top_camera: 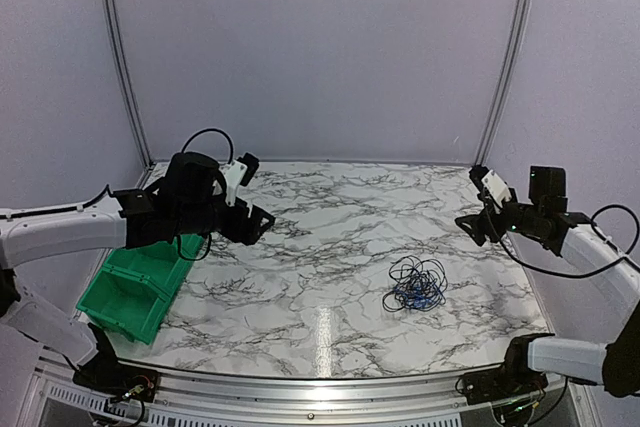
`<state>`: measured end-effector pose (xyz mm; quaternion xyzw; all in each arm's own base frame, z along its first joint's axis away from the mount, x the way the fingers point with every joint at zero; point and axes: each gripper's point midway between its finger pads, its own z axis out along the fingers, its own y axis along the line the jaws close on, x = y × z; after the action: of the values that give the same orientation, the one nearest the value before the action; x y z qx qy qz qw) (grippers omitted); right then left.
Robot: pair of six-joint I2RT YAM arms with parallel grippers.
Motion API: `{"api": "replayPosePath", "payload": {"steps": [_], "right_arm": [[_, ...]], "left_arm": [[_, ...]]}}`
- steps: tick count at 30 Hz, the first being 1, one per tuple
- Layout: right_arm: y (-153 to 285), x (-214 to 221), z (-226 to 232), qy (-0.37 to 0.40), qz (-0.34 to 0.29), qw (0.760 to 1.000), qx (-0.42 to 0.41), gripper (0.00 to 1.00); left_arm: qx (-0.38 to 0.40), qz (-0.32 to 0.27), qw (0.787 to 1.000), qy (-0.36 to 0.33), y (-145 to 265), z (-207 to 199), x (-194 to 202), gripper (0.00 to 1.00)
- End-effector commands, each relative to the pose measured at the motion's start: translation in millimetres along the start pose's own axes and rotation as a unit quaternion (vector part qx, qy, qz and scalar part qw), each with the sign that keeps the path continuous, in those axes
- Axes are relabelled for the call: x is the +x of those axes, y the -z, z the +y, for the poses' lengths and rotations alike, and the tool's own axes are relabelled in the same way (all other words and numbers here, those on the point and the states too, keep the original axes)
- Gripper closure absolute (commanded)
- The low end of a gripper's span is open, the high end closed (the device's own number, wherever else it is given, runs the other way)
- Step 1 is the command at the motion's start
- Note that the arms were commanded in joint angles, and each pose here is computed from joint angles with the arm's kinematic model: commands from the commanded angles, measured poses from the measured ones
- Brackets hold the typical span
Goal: Untangle the cables
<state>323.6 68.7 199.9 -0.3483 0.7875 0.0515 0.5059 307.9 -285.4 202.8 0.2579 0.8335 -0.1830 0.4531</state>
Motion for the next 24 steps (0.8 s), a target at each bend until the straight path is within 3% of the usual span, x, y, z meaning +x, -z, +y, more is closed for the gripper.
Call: {"api": "replayPosePath", "payload": {"steps": [1,9,15,19,24], "right_arm": [[17.2,7.2,22.2,0.051,0.037,0.997,-0.039,0.08],[14.7,73.0,38.5,0.093,0.159,0.980,-0.068,0.05],[-9.0,95.4,53.0,0.090,0.197,0.969,-0.115,0.07],[-27.9,102.3,60.6,0.107,0.212,0.963,-0.129,0.17],[-49.5,112.4,101.8,0.136,0.238,0.943,-0.188,0.32]], "left_arm": [[0.094,0.031,0.995,-0.001,-0.6,-47.9,5.4,0.16],[0.165,0.048,0.985,0.006,4.9,-77.6,11.2,0.15],[0.193,0.060,0.979,0.015,5.6,-88.5,14.5,0.24],[0.194,0.066,0.978,0.025,2.7,-89.7,16.4,0.30],[0.198,0.077,0.977,0.034,-1.3,-91.8,20.1,0.33]]}}
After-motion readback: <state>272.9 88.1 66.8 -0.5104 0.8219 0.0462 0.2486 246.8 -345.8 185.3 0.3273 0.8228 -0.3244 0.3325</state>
